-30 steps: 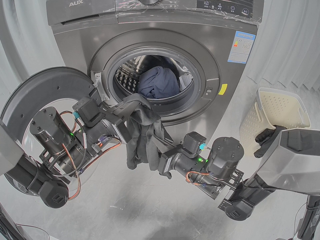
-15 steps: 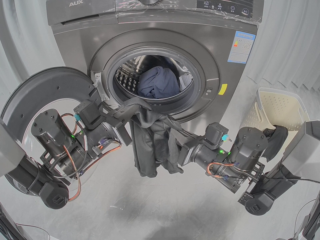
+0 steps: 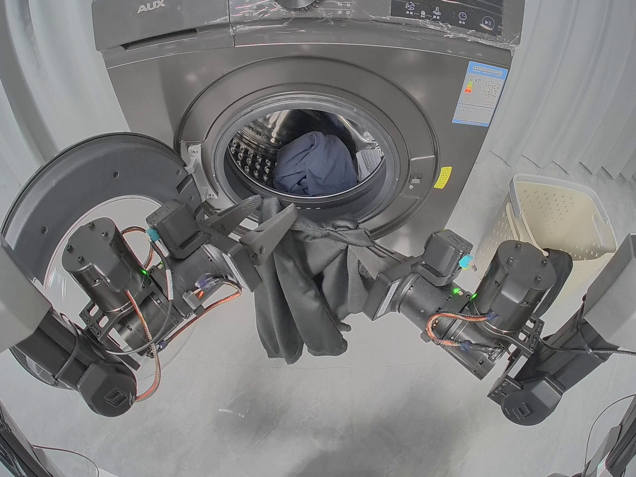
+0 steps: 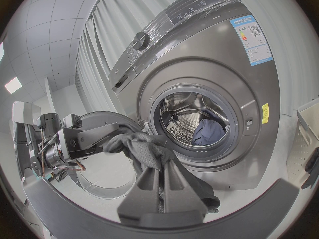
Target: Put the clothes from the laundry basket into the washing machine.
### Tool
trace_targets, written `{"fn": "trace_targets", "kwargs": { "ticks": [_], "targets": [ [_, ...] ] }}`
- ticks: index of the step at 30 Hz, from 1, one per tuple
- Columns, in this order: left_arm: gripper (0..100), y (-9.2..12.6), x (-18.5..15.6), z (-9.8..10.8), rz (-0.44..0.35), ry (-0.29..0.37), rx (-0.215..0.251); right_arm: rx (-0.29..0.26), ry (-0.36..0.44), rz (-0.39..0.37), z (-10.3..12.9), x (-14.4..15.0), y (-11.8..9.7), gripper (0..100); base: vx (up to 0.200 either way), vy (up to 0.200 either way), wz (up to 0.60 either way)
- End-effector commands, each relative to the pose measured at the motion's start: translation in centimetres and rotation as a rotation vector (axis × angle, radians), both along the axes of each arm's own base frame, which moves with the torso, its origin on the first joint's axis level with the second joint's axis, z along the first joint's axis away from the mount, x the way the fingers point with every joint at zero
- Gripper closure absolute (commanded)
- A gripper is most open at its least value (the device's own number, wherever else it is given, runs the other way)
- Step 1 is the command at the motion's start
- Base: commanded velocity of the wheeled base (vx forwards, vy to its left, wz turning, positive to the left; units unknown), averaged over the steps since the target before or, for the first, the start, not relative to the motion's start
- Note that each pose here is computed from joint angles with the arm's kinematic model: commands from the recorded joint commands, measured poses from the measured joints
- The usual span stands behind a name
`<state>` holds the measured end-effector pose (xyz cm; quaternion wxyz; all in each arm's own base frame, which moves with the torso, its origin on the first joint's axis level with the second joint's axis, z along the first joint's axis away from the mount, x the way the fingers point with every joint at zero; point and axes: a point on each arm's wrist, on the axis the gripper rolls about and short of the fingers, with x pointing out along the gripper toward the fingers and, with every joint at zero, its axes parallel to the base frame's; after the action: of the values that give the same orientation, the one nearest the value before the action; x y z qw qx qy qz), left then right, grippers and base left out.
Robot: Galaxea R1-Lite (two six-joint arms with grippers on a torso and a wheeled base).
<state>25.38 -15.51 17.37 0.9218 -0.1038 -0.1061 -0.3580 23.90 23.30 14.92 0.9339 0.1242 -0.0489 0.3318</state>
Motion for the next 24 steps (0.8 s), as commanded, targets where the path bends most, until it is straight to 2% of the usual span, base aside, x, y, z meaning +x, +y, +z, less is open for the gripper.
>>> {"fn": "trace_targets", "kwargs": {
  "ticks": [1,8,15,19,21,23,24],
  "targets": [
    [0,0.0,0.1,0.0,0.004,0.003,-0.003,0.01,-0.01,-0.007,0.5,0.0,-0.4,100,0.0,0.0,0.0],
    [0,0.0,0.2,-1.0,0.008,0.036,0.016,0.02,-0.02,-0.012,0.9,-0.1,-0.6,100,0.0,0.0,0.0],
    [0,0.0,-0.5,-2.7,-0.01,0.092,0.065,0.038,-0.039,-0.013,1.5,0.2,-0.4,100,0.0,0.0,0.0],
    [0,0.2,-1.1,-3.5,-0.016,0.117,0.091,0.067,-0.068,-0.021,2.4,0.9,-0.1,100,0.0,0.0,0.0],
    [0,0.2,-1.4,-3.9,-0.023,0.127,0.107,0.077,-0.078,-0.022,2.8,1.1,0.0,100,0.0,0.0,0.0],
    [0,0.1,-2.0,-5.2,-0.061,0.163,0.158,0.093,-0.096,-0.035,3.5,1.5,0.2,100,0.0,0.0,0.0],
    [0,0.0,-2.1,-5.3,-0.063,0.165,0.163,0.094,-0.097,-0.035,3.5,1.5,0.2,100,0.0,0.0,0.0]
  ]
}}
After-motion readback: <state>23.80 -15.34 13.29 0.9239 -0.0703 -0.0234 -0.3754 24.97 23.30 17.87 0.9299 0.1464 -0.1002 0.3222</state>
